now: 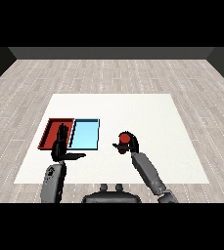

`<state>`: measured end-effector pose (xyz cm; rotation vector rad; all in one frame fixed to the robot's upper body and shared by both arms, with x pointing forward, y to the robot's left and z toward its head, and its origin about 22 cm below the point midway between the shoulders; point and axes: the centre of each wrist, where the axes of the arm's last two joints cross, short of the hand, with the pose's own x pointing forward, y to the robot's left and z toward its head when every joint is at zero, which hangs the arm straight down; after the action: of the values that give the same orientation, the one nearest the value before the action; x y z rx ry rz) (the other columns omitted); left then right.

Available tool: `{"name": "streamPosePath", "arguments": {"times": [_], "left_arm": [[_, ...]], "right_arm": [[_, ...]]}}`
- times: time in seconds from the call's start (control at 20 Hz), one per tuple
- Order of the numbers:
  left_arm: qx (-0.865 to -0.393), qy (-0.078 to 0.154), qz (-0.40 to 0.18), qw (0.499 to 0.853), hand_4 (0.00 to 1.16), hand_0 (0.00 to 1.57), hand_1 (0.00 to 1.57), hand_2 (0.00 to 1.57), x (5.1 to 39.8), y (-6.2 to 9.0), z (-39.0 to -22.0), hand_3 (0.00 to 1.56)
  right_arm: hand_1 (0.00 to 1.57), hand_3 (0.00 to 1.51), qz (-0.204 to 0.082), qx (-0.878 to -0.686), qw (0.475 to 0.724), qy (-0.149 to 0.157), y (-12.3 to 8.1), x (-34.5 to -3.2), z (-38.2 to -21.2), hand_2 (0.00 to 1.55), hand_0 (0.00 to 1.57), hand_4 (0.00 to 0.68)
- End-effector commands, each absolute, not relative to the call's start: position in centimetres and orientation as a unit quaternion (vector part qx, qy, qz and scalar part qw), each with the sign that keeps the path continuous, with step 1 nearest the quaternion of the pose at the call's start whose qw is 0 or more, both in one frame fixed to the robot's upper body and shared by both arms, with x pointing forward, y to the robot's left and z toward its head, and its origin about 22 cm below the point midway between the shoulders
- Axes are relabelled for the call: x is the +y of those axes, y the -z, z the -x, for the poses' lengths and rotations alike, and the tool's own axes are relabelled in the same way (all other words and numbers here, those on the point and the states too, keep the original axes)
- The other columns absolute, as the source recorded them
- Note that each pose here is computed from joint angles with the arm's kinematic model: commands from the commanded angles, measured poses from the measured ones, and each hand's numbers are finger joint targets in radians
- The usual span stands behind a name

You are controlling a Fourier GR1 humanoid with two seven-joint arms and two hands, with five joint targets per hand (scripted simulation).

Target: Pick the red can and put it in the red box

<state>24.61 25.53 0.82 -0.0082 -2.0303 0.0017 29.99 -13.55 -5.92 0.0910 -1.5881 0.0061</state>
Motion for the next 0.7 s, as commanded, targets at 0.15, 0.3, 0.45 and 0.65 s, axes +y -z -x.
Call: {"name": "streamPosePath", "arguments": {"times": [0.15,0.3,0.45,0.65], "left_arm": [[-0.848,0.004,-0.009,0.529,0.0,0.0,0.0,0.0,24.9,-0.7,-24.8,0.0],[-0.852,0.005,0.004,0.524,0.0,0.0,0.0,0.0,22.9,-0.5,-23.9,0.0],[-0.852,0.0,-0.006,0.524,0.0,0.0,0.0,0.0,24.6,-3.0,-24.5,0.0],[-0.85,0.006,-0.003,0.528,0.0,0.0,0.0,0.0,23.9,-1.6,-24.8,0.0]], "right_arm": [[1.57,1.43,-0.026,-0.701,0.713,-0.005,6.9,-13.7,-29.5,1.49,1.57,0.575],[1.57,1.43,-0.022,-0.701,0.713,-0.011,7.5,-14.8,-29.0,1.49,1.57,0.583],[1.57,1.43,-0.021,-0.709,0.705,0.003,3.6,-15.1,-31.1,1.49,1.57,0.582],[1.57,1.41,-0.024,-0.723,0.69,-0.006,4.3,-14.4,-29.4,1.48,1.57,0.595]]}}
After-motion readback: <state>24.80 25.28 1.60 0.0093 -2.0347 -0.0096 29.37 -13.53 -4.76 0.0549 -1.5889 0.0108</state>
